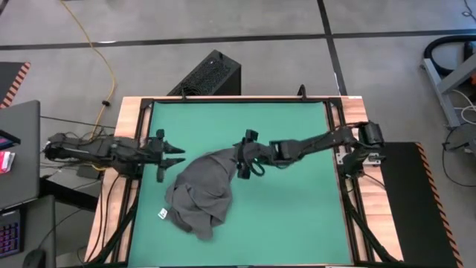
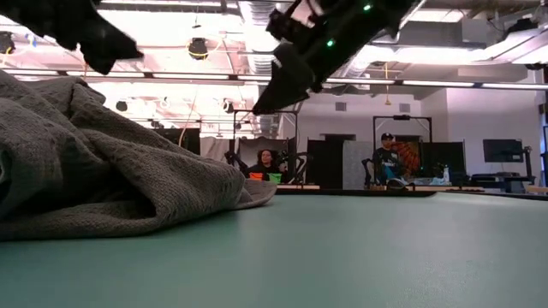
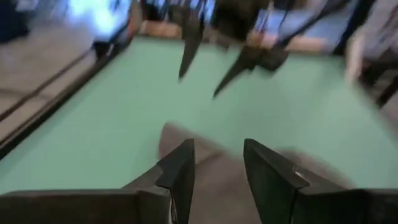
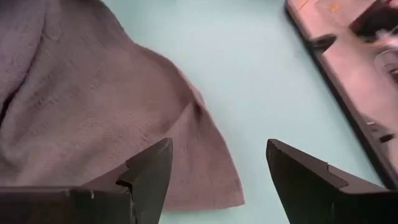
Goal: Roll towel
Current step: Roll the gray towel
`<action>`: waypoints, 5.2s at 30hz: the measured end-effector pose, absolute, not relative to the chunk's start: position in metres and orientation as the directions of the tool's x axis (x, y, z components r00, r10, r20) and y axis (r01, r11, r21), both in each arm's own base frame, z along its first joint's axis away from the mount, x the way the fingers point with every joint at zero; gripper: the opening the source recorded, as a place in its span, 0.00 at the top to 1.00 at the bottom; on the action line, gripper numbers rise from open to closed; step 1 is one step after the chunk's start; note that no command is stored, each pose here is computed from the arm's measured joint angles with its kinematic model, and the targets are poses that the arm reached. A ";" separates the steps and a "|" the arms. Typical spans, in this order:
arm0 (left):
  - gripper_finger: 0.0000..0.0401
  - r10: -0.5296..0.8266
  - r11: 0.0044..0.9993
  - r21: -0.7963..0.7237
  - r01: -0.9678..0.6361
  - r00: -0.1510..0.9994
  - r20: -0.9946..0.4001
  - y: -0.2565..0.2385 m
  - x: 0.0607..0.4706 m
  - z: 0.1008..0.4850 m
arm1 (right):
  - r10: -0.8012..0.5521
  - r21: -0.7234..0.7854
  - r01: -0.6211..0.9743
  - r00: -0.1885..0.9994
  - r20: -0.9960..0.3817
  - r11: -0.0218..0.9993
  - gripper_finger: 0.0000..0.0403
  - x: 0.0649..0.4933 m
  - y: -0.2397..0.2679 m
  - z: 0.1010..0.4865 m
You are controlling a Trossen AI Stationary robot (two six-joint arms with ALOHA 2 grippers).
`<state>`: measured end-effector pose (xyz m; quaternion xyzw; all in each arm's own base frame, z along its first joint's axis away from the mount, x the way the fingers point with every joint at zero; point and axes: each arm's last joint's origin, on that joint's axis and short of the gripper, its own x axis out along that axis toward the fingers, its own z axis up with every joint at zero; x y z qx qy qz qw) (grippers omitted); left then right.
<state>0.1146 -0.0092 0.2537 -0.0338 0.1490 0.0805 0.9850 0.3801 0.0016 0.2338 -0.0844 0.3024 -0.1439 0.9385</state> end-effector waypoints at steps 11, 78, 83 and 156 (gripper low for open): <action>0.68 0.164 0.983 0.007 -0.182 0.868 -0.468 -0.004 0.152 0.248 | -0.231 -0.247 0.081 0.706 -0.670 0.966 0.29 0.416 -0.046 0.187; 0.62 0.416 0.841 -0.085 -0.534 0.739 -0.529 0.022 0.127 0.215 | -0.667 -0.629 0.299 0.554 -0.498 0.718 0.98 0.414 0.017 0.342; 0.62 0.414 0.812 -0.112 -0.573 0.700 -0.582 0.022 0.125 0.197 | -0.667 -0.630 0.297 0.553 -0.500 0.718 0.98 0.413 0.017 0.342; 0.63 0.352 0.863 0.081 -0.498 0.478 -0.805 0.016 0.171 0.173 | -0.611 -0.619 0.200 0.545 -0.574 0.760 0.97 0.410 0.020 0.336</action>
